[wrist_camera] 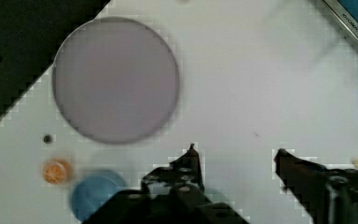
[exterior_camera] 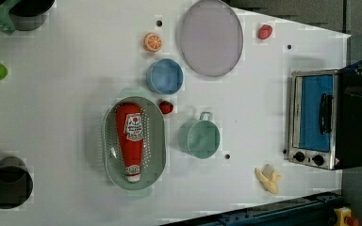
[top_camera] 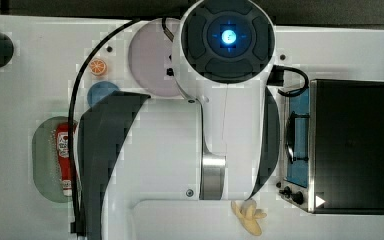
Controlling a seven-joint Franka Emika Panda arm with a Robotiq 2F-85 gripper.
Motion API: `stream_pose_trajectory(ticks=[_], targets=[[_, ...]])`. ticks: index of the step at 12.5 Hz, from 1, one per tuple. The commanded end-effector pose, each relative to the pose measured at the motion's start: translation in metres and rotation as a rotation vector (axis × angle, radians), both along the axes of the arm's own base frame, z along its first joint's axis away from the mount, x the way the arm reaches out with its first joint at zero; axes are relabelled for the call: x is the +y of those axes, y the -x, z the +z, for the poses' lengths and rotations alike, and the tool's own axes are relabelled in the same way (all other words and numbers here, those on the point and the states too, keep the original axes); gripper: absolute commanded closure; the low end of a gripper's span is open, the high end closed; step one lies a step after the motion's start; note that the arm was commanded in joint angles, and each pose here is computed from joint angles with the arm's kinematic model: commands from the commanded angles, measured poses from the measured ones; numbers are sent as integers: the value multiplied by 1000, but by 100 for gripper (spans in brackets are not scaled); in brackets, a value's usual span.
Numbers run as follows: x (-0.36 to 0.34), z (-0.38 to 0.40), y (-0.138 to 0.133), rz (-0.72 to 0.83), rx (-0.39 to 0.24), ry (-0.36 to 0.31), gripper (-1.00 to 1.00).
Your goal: Pick ketchup from strainer and place it on the table
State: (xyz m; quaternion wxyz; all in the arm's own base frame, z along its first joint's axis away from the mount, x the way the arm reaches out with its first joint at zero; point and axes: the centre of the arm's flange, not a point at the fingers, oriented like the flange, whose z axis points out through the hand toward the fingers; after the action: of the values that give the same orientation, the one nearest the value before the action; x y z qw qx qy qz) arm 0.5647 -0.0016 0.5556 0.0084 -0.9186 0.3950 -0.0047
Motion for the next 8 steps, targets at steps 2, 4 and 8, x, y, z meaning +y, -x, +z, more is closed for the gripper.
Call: stream_pose_trajectory(ticks=[2, 4, 8], targets=[[21, 32, 81, -23, 79, 21, -80], [56, 27, 74, 40, 56, 21, -100], [165, 2, 71, 246, 20, 35, -100]])
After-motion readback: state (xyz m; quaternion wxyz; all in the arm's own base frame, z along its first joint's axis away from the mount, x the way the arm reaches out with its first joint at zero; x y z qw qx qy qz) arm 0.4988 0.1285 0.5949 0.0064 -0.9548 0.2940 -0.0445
